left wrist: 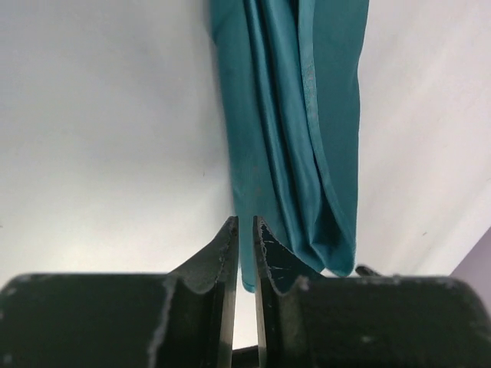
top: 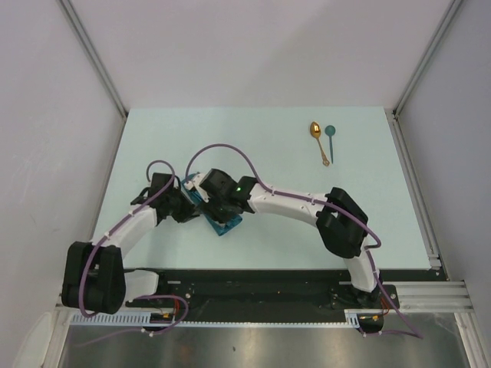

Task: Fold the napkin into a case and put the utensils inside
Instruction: Smooth out the smaller rectangle-folded napkin at the center of the board.

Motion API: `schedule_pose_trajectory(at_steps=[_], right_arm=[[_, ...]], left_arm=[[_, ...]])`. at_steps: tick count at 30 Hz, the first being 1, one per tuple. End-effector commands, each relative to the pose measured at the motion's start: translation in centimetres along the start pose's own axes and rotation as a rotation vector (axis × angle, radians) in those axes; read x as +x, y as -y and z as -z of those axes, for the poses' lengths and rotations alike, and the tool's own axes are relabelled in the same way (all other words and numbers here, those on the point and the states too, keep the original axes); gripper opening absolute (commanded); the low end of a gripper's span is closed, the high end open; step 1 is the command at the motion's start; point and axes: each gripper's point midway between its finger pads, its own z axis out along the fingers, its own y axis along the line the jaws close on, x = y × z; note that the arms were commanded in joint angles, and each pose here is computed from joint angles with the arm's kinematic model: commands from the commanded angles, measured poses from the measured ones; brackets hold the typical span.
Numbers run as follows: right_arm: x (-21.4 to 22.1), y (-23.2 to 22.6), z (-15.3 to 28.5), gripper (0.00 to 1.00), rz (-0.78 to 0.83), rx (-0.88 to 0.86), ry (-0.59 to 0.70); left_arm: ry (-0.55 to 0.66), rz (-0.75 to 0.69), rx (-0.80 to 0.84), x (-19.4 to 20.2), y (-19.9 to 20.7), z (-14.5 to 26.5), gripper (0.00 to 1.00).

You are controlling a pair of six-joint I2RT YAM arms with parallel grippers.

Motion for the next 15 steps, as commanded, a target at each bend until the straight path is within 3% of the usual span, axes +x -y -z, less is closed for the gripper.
schedule_pose_trajectory(at_steps=[1, 3, 15], right_arm=[[-2.2, 1.9, 0.6, 0.49, 0.086, 0.1, 0.01], [-2.3, 1.8, 0.5, 0.37, 0.086, 0.105, -0.008], [-0.2, 0.7, -2.1, 0.37, 0.097, 0.041, -0.077]], left_arm=[[-0.025, 0.058, 0.077, -0.8, 1.6, -0.2, 0.15], [-0.046, 0.058, 0.103, -0.8, 2.2, -0.3, 0.13], [-0.081, 0.073, 0.149, -0.8, 3.2, -0.9, 0.14]])
